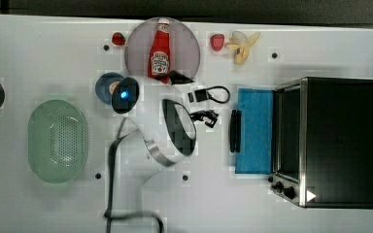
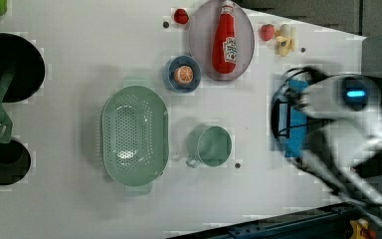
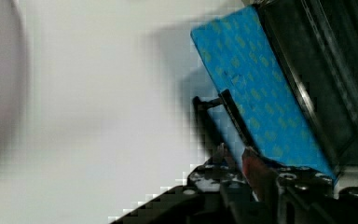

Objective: Flap open oven.

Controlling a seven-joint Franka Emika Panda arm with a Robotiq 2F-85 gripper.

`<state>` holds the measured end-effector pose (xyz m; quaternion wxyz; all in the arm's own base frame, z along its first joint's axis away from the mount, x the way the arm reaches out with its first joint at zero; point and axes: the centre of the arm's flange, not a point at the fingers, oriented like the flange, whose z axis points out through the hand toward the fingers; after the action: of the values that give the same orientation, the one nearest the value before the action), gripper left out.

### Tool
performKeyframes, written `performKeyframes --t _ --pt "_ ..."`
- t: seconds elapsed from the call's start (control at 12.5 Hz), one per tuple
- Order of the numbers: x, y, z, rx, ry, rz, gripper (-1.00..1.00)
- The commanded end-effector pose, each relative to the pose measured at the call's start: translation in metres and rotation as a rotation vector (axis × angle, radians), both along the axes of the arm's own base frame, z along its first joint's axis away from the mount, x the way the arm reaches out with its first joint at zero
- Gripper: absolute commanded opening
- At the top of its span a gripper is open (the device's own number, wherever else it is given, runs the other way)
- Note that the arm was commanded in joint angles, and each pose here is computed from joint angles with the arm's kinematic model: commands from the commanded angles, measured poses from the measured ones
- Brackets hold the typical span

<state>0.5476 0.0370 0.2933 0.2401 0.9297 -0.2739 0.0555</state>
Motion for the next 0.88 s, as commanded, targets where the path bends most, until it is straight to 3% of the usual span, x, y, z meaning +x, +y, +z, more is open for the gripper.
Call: performKeyframes --t 0.08,0.32,0.4,0.64,0.88 --pt "0.006 -0.041 0.124 0.206 -0.211 -0.282 -0.65" --pt "-0.021 -0.061 0.201 0.447 -0.251 -0.473 -0.65" --pt "-0.03 -0.066 0.223 0.483 -0.259 -0.492 -0.65" --pt "-0.051 -0.069 0.262 0.509 -0.279 -0.484 -0.65" --pt "-0.058 -0.069 0.264 0.504 -0.247 -0.491 -0.65"
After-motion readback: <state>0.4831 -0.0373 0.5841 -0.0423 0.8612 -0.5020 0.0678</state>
